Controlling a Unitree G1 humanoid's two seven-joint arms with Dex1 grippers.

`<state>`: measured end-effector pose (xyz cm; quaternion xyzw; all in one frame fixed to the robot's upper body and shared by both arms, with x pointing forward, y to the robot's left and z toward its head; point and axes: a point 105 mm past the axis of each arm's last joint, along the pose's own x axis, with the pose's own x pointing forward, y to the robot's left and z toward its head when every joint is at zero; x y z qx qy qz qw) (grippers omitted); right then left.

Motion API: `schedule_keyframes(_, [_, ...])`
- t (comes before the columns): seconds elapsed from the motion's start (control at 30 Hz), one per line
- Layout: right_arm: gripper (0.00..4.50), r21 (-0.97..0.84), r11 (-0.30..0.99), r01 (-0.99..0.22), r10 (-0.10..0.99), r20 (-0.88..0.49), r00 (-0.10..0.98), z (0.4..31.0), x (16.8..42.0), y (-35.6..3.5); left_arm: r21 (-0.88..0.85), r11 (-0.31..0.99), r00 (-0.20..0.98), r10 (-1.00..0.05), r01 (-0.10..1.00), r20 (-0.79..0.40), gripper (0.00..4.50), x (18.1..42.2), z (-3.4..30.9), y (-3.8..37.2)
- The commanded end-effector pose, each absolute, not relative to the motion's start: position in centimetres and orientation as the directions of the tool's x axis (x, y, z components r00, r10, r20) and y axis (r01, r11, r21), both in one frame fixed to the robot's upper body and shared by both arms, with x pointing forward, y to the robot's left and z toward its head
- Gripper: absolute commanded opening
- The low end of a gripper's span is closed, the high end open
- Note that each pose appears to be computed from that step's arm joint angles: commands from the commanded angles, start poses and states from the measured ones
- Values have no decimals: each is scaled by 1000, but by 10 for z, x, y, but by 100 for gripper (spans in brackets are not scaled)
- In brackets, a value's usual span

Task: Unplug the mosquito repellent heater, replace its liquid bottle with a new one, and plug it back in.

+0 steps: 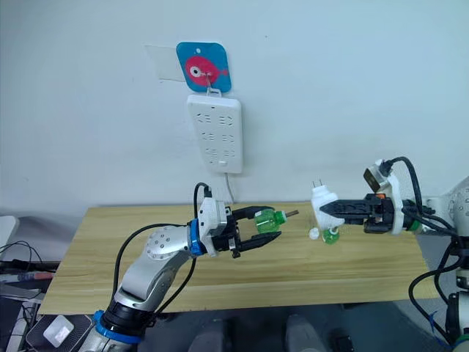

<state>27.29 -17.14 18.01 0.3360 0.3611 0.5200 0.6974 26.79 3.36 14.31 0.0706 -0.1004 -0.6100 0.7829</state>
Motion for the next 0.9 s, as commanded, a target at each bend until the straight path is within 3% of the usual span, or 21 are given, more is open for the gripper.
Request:
schedule_keyframes(0.03, [298,831,199,-520,974,-110,198,195,270,-167,271,217,197,-975,938,100,226,263,152,28])
schedule_keyframes(0.9, [298,835,204,-512,974,-119,193,192,265,-144,281,211,188,-976,936,107,226,265,156,23])
